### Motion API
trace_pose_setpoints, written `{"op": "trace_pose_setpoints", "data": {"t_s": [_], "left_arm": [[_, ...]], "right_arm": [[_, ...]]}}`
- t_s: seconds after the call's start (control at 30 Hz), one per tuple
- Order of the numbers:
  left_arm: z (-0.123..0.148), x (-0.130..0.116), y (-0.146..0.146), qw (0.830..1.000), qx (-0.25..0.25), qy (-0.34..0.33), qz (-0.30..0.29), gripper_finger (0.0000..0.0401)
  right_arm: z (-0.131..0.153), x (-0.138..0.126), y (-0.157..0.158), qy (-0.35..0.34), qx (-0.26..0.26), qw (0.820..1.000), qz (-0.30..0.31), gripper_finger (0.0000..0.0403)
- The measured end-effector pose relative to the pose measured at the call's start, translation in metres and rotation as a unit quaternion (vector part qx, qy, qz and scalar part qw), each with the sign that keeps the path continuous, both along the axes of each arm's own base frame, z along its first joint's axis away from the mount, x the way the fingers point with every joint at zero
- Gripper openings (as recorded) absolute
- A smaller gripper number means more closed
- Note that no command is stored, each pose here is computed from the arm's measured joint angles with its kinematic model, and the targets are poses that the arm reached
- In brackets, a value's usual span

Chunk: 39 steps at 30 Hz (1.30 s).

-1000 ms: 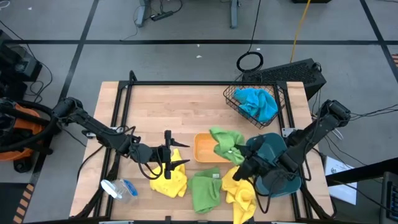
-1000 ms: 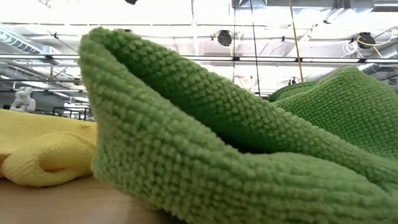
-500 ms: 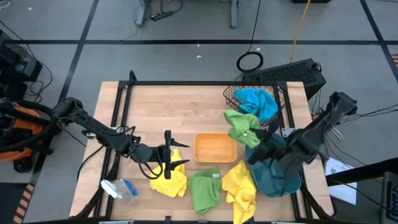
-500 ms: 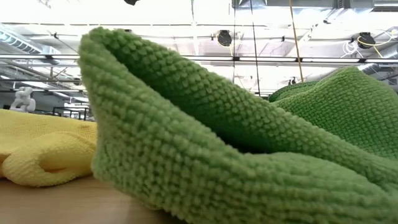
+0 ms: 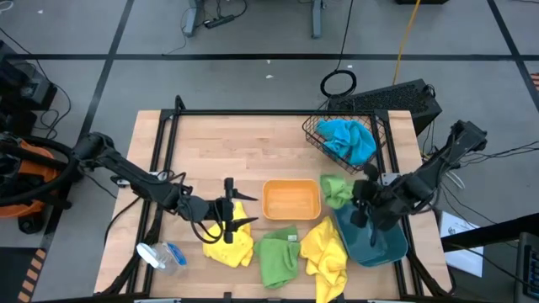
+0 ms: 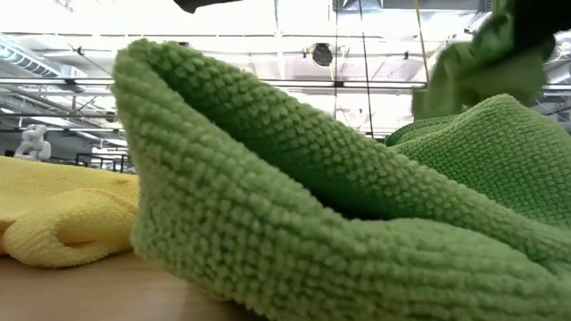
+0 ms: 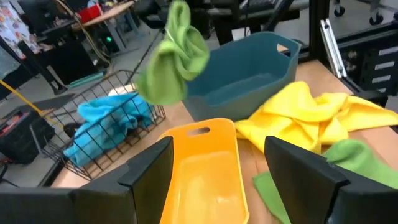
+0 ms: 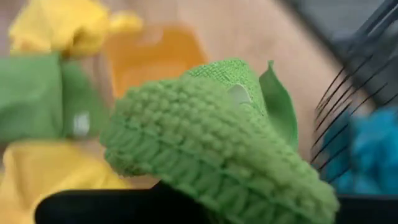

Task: Sort microfiber towel by color & place in baskets
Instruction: Put the top green microfiber cloth into the blue bin

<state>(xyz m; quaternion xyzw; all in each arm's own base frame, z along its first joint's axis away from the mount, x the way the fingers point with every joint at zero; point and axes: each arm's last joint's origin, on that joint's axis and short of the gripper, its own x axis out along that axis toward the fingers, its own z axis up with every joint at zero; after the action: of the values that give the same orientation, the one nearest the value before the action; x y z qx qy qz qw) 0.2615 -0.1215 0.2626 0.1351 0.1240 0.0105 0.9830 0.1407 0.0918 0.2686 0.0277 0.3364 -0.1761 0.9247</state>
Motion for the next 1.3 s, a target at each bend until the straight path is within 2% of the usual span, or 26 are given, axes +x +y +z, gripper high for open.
{"op": "trace_pose_setpoints", "data": {"t_s": [0.2,0.4,0.57,0.77,0.87,1.2,1.3], "left_arm": [[-0.01,0.01,-0.001,1.0,0.0,0.004,0.001,0.0258],[-0.019,0.016,-0.001,1.0,0.001,0.018,-0.008,0.0258],[-0.025,0.018,-0.003,0.999,-0.022,0.026,-0.012,0.0258],[-0.036,0.023,-0.01,0.994,-0.064,0.051,-0.076,0.0258],[-0.045,0.028,-0.017,0.99,-0.082,0.055,-0.096,0.0258],[-0.086,0.045,-0.031,0.989,-0.078,0.068,-0.103,0.0258],[-0.094,0.047,-0.033,0.986,-0.093,0.082,-0.111,0.0258]], "right_arm": [[-0.023,0.003,0.007,0.066,0.052,0.996,-0.009,0.0036],[-0.028,0.0,0.014,0.097,0.084,0.992,-0.001,0.0036],[-0.031,-0.011,0.015,0.143,0.124,0.981,-0.032,0.0036],[-0.036,-0.015,0.018,0.157,0.133,0.976,-0.073,0.0039],[-0.042,-0.013,0.021,0.175,0.137,0.971,-0.085,0.0058],[-0.068,-0.003,0.037,0.274,0.123,0.949,-0.1,0.0166],[-0.073,-0.002,0.039,0.291,0.122,0.943,-0.102,0.0191]]}}
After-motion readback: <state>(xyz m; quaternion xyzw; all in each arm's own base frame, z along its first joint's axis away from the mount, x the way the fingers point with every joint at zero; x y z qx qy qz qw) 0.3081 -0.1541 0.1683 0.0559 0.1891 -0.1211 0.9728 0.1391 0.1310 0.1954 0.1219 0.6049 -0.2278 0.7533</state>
